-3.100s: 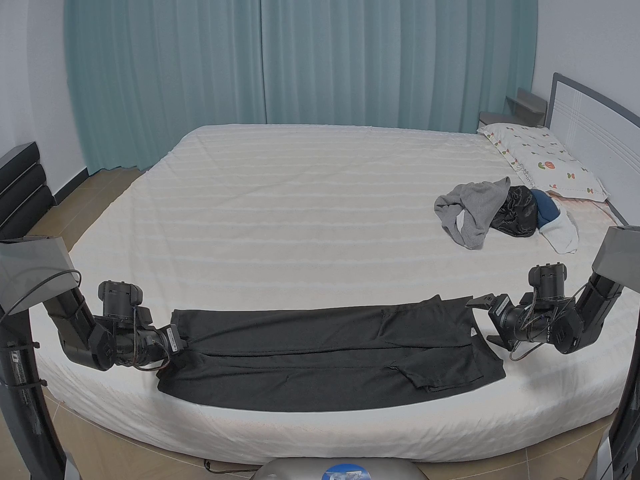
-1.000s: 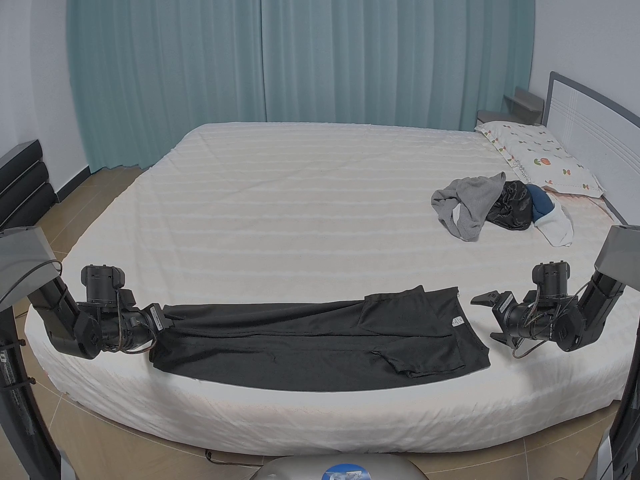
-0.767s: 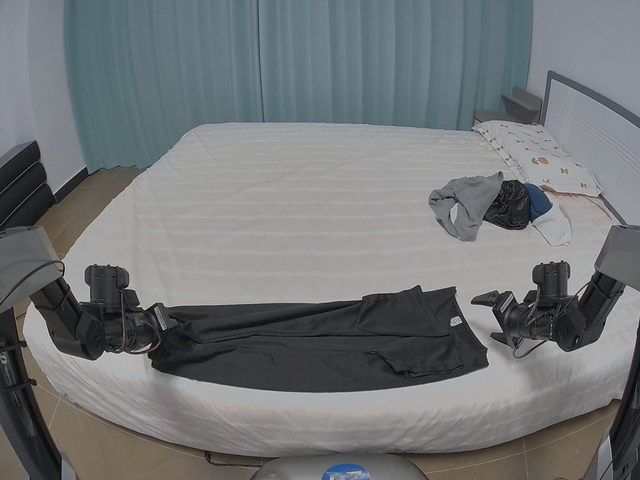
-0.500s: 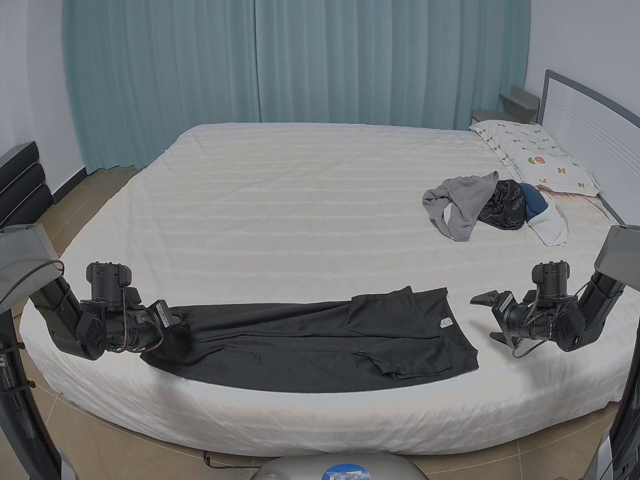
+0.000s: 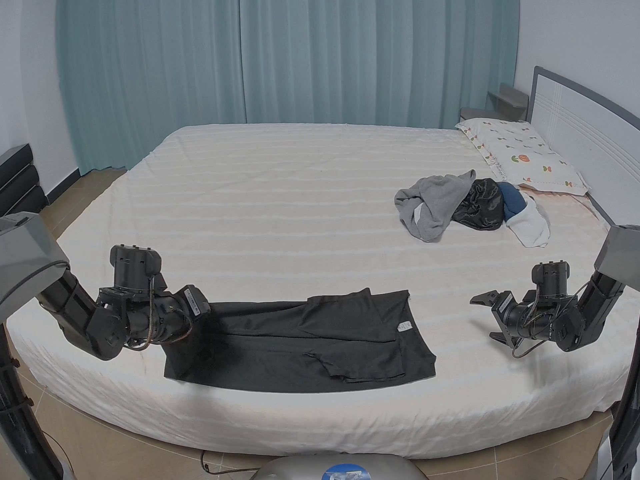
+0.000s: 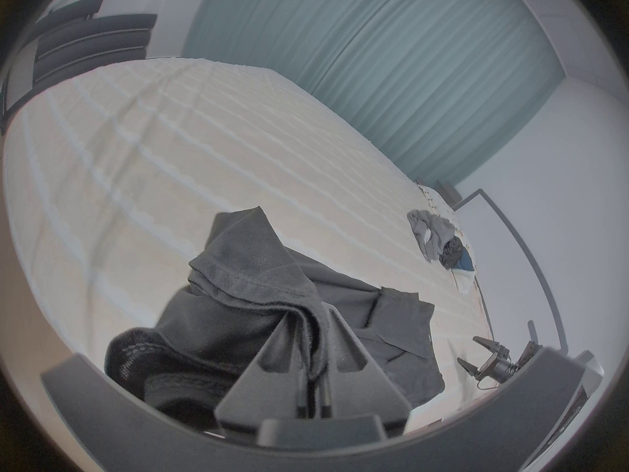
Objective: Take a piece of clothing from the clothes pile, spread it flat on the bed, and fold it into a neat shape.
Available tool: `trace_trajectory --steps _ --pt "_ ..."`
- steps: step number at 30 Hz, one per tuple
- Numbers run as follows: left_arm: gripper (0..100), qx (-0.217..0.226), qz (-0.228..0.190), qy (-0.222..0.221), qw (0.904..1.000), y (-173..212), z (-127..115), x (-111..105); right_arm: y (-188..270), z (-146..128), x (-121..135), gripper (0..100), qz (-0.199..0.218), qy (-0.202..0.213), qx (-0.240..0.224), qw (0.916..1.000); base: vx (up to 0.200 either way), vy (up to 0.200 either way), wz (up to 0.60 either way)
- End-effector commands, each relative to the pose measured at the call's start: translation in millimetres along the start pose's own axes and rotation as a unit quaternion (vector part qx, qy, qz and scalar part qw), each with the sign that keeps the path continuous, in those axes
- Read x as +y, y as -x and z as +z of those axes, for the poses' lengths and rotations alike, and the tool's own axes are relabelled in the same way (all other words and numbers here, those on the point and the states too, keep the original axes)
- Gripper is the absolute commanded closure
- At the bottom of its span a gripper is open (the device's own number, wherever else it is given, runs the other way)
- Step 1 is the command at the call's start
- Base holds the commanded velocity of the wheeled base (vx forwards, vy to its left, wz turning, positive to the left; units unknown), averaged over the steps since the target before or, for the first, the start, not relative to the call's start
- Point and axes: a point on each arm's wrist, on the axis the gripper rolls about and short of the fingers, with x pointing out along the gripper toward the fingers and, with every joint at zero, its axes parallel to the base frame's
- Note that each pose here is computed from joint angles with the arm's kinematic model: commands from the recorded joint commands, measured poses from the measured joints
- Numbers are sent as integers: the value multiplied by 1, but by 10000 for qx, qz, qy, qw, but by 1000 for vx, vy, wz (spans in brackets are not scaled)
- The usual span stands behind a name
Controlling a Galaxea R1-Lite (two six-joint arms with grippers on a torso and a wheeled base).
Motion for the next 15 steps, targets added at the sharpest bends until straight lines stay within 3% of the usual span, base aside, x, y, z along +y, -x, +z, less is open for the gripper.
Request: trace_trajectory --steps 1,7,15 --pt "100 14 -127 -281 9995 -4 -5 -38 0 -1 0 0 -10 1 17 10000 0 -200 0" --pt "100 376 -201 -584 9974 -17 -18 -75 -1 -2 0 0 -10 9 33 10000 0 -200 0" --pt "100 598 -55 -900 9941 -43 -37 -109 -3 -3 -1 0 -27 20 51 10000 0 -200 0"
